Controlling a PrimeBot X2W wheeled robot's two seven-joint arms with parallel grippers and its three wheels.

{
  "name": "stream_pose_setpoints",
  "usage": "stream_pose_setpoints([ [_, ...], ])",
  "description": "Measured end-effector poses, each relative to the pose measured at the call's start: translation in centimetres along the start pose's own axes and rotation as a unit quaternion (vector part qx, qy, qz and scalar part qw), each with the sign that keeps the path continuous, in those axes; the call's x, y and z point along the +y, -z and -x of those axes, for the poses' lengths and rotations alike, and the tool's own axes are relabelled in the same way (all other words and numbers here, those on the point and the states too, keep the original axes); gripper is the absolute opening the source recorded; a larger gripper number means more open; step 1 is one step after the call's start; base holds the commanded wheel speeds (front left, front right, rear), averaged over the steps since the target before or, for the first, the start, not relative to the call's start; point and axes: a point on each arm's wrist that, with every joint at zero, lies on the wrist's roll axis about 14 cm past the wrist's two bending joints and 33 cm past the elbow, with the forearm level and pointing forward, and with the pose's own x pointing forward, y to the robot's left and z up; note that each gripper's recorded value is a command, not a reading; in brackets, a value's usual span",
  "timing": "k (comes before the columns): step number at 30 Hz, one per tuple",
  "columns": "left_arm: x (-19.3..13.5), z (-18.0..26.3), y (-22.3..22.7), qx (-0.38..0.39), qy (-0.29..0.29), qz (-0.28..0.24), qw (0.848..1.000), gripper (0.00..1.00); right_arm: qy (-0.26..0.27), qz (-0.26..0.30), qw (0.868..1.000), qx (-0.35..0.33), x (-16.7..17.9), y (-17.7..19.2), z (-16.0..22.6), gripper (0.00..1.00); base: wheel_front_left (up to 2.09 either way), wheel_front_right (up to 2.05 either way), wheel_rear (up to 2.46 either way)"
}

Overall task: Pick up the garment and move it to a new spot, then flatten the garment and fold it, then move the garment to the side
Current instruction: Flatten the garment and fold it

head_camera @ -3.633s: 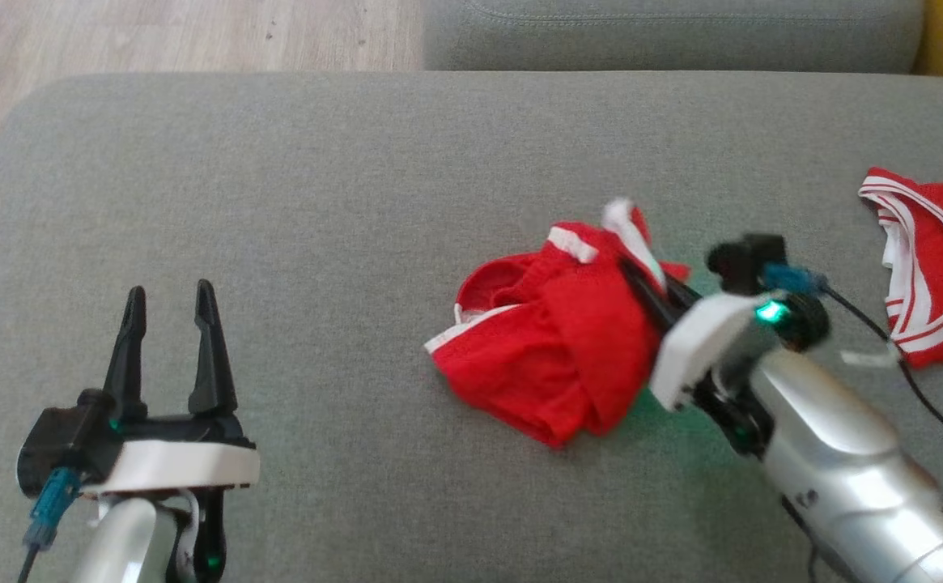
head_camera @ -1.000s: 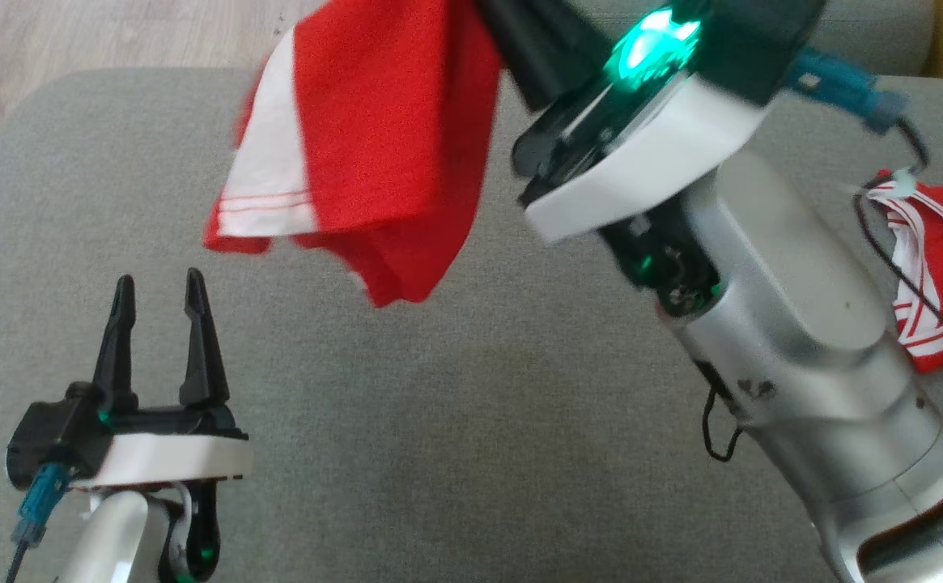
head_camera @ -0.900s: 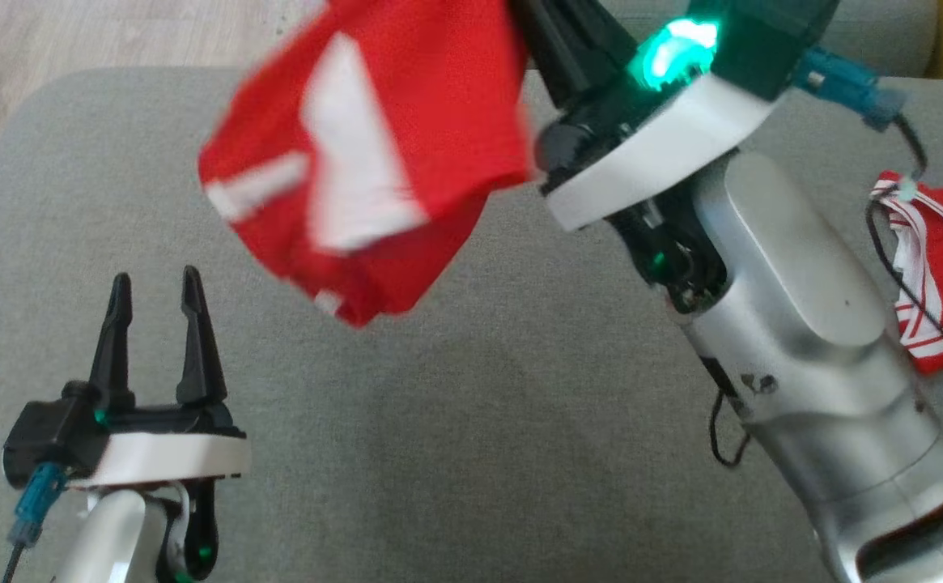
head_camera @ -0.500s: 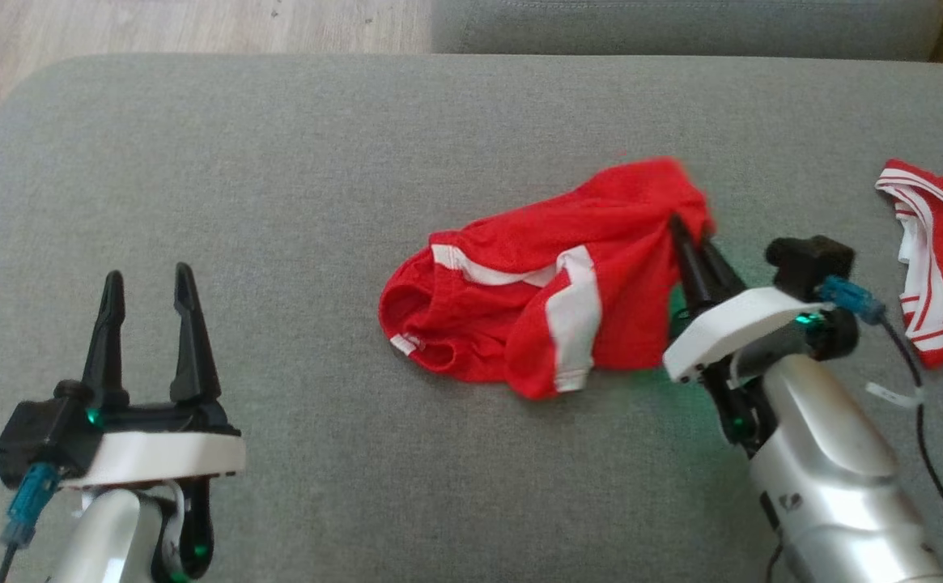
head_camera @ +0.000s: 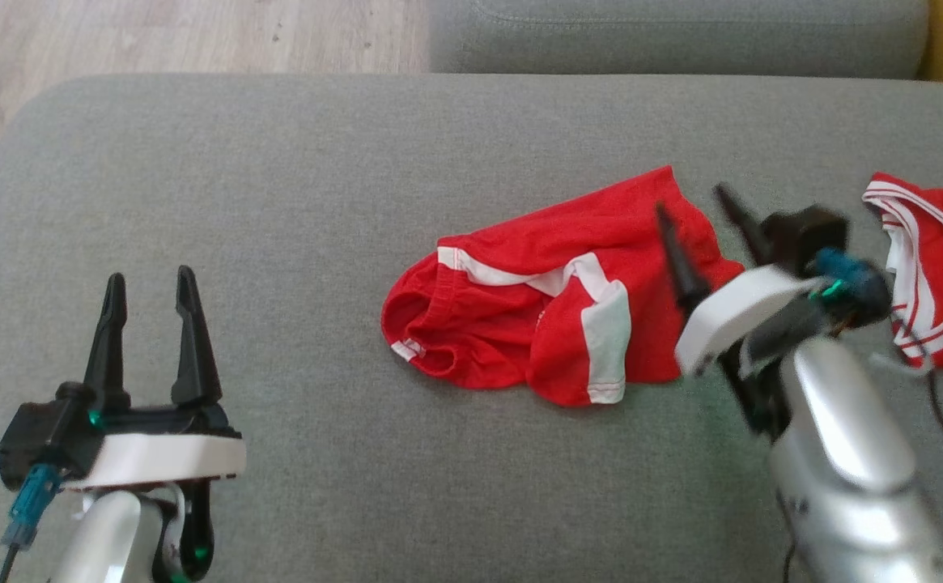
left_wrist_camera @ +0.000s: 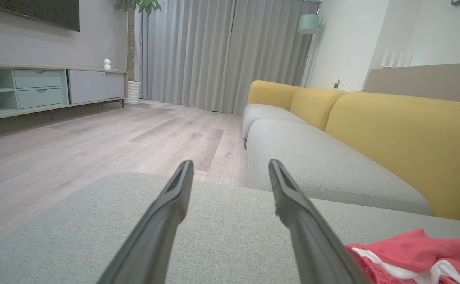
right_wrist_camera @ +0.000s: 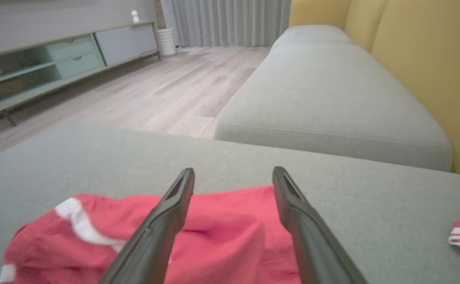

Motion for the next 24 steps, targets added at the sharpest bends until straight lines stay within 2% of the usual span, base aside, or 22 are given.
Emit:
stream_pose_setpoints([
  [3,0.0,0.2,-0.2,-0.003,-0.001,0.0,1.0,1.0,-0.03,0.007,0.999,0.035,2.5,1.0,1.7,1.0,0.0,0.0,0.0],
  [5,0.1,0.2,-0.2,-0.003,-0.001,0.0,1.0,1.0,-0.043,0.001,0.996,0.081,3.9,3.2,3.7,1.0,0.0,0.0,0.0],
  [6,0.1,0.2,-0.1,-0.002,-0.001,0.0,1.0,1.0,-0.051,-0.01,0.99,0.132,4.9,5.8,6.1,1.0,0.0,0.0,0.0],
  [10,0.1,0.0,0.2,0.003,-0.001,0.0,1.0,1.0,-0.055,-0.024,0.982,0.179,5.9,8.2,9.0,1.0,0.0,0.0,0.0],
  [17,0.1,-0.3,1.0,0.013,-0.002,0.0,1.0,1.0,-0.058,0.002,0.985,0.162,5.9,7.4,7.4,1.0,0.0,0.0,0.0],
  [24,0.4,-0.3,1.3,0.018,-0.006,-0.002,1.0,1.0,-0.083,0.027,0.978,0.188,6.9,8.9,5.3,1.0,0.0,0.0,0.0],
])
